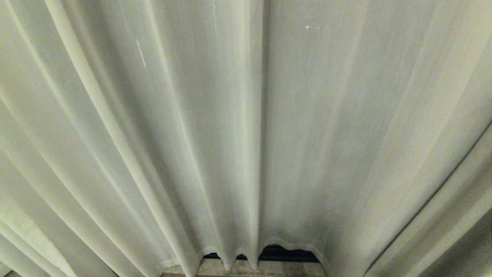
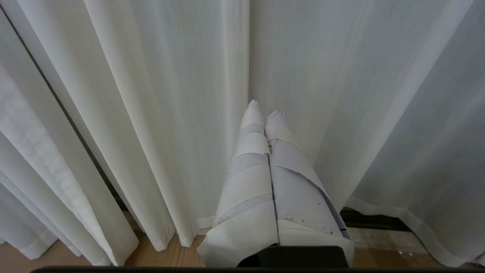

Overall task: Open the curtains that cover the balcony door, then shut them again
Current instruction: Close the outer curtains on both sides

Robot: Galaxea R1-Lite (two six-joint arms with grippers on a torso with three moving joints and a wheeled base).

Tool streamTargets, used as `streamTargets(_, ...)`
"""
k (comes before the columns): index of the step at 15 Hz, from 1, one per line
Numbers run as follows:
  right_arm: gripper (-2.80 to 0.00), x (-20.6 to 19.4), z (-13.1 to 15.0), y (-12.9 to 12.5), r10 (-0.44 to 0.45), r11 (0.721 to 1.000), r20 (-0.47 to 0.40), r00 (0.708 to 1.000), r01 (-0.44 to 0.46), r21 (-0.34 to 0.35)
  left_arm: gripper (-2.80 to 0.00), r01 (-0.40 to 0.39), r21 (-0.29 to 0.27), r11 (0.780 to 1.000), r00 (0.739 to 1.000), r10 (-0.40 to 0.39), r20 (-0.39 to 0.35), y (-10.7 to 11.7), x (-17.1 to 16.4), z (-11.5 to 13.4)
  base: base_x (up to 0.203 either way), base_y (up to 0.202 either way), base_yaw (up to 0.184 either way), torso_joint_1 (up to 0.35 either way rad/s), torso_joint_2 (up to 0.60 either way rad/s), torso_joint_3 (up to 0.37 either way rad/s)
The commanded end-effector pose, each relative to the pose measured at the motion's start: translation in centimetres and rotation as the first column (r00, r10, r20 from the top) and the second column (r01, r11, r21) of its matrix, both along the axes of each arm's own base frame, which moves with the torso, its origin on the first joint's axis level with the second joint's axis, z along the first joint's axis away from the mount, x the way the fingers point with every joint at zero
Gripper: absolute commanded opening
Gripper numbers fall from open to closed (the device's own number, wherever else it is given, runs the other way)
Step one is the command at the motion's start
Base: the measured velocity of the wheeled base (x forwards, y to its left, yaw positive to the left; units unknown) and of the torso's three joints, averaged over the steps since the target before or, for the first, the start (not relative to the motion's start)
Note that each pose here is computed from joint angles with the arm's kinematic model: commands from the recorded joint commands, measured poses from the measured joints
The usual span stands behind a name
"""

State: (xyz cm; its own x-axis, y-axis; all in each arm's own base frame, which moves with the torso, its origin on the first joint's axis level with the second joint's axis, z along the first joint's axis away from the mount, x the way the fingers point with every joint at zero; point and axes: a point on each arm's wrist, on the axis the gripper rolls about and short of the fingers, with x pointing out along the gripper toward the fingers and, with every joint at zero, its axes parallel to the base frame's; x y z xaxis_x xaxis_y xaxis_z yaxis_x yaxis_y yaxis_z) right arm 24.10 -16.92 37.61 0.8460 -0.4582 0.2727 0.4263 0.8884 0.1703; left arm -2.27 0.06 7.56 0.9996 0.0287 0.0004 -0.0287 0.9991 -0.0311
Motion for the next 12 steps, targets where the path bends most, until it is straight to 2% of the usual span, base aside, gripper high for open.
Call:
streamTargets(1, -2.8, -0.7, 0.4, 0.4, 0.001, 1.0, 0.013, 1.0, -0.001, -0.008, -2.8, 0.0, 0.0, 1.0, 1.0, 0.0, 0.001, 0.0, 0.0, 0.0, 0.0, 0.0, 0.0, 0.0, 0.0, 0.0)
streamTargets(6, -2.8, -2.9, 0.8, 2.0, 0.008, 1.0, 0.022, 1.0, -0.008, -0.017, -2.8, 0.0, -0.001, 1.0, 1.0, 0.0, 0.001, 0.0, 0.0, 0.0, 0.0, 0.0, 0.0, 0.0, 0.0, 0.0)
streamTargets(12, -2.8, -5.5, 0.9, 4.1, 0.099, 0.994, 0.017, 0.995, -0.098, -0.05, -2.8, 0.0, -0.001, 1.0, 1.0, 0.0, 0.001, 0.0, 0.0, 0.0, 0.0, 0.0, 0.0, 0.0, 0.0, 0.0)
